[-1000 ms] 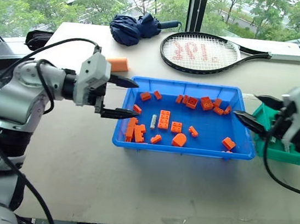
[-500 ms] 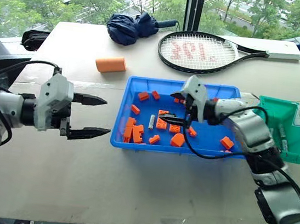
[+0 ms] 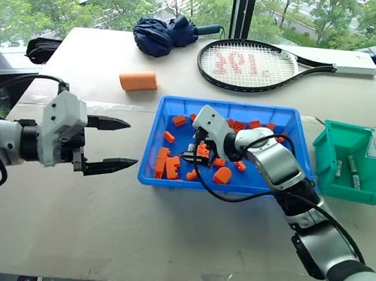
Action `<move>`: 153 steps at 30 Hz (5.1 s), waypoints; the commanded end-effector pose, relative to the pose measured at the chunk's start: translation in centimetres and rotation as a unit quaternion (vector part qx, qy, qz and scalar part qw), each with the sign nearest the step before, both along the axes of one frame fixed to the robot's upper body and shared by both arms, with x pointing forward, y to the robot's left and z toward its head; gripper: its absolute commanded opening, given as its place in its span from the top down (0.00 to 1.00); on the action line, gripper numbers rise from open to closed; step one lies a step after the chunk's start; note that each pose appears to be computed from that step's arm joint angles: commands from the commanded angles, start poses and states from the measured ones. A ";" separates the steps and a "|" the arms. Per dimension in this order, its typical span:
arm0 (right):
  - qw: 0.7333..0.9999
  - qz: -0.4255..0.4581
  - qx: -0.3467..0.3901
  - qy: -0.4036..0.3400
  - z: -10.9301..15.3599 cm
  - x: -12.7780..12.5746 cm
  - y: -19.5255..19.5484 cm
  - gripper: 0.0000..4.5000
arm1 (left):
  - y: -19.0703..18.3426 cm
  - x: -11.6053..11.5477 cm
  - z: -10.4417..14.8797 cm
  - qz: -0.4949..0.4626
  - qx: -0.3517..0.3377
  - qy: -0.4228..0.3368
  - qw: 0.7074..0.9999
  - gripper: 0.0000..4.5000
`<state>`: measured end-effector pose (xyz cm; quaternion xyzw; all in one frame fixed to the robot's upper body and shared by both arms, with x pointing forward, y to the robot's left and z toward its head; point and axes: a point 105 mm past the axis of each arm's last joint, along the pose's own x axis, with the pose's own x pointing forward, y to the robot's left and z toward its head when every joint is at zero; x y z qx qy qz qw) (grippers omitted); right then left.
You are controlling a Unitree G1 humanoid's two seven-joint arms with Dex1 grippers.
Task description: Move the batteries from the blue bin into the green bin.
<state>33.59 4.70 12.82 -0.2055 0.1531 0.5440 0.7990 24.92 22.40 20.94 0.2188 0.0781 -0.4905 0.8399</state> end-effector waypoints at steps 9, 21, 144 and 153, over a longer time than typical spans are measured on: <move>0.996 -0.061 -0.053 -0.028 -0.5 0.3 -1.1 0.01 | -0.3 0.4 0.6 -0.023 0.008 -0.008 1.000 0.00; 0.995 -0.076 -0.049 -0.038 -0.6 0.9 -1.2 0.01 | -0.4 0.6 0.6 -0.029 0.008 -0.006 1.000 0.00; 0.868 -0.485 -0.034 -0.098 8.6 -4.3 -36.1 0.21 | -9.6 3.7 7.9 -0.196 -0.149 -0.079 0.966 0.00; 0.922 -0.361 0.082 -0.117 5.5 -8.8 -34.6 0.00 | -2.4 4.3 1.4 -0.015 -0.137 -0.036 0.990 0.00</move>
